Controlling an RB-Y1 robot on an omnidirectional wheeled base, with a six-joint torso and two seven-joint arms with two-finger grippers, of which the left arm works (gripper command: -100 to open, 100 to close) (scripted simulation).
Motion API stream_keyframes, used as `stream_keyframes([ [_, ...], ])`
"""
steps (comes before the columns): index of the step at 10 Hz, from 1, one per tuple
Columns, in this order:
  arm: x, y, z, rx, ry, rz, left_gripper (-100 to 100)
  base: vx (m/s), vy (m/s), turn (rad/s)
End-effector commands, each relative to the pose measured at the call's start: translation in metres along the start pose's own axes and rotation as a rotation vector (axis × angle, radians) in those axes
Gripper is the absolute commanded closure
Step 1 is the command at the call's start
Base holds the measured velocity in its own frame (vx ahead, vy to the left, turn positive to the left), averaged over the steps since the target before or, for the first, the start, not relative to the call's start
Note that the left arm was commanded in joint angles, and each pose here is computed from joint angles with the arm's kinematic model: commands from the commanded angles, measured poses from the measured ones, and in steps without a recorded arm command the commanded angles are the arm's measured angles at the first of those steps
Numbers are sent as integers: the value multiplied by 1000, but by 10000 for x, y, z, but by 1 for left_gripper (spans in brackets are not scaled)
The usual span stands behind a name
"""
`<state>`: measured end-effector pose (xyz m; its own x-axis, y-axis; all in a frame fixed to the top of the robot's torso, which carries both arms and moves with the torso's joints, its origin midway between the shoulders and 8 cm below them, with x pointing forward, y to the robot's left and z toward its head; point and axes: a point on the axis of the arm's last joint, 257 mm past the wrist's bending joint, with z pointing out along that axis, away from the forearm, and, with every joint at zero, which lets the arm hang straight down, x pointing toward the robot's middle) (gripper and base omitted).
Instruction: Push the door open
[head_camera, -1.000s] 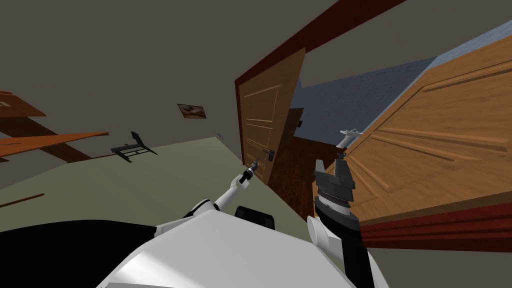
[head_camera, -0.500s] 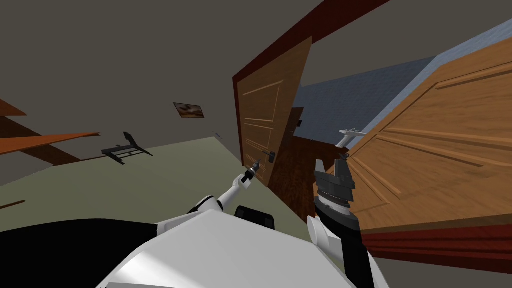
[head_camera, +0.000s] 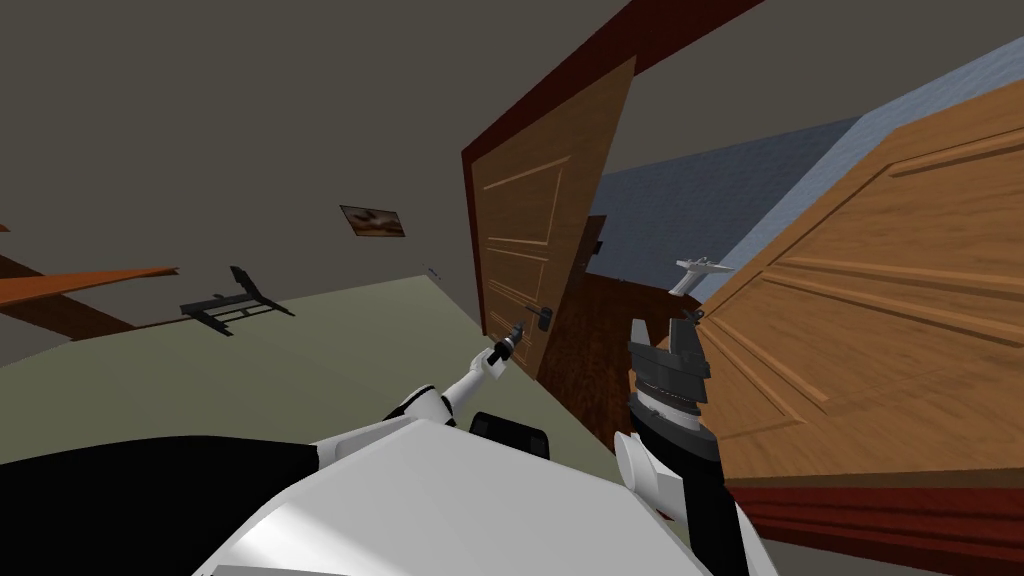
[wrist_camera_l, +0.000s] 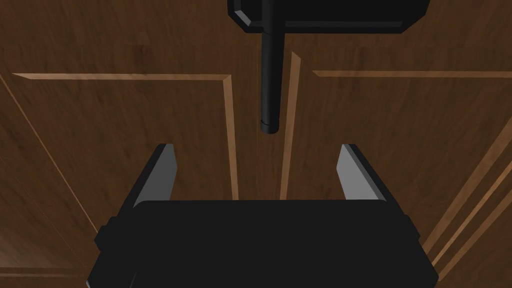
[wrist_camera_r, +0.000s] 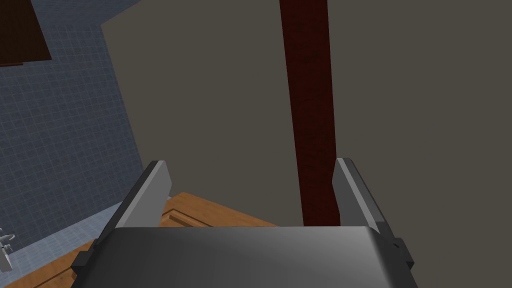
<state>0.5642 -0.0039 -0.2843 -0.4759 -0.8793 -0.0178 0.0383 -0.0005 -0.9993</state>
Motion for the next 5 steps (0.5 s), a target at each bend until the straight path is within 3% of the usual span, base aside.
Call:
stream_keyframes([
  [1,49,26,46,-11,9,-5,-100,85,27,-9],
  [5,222,83,123,-34,34,-18,-100,66,21,-18],
])
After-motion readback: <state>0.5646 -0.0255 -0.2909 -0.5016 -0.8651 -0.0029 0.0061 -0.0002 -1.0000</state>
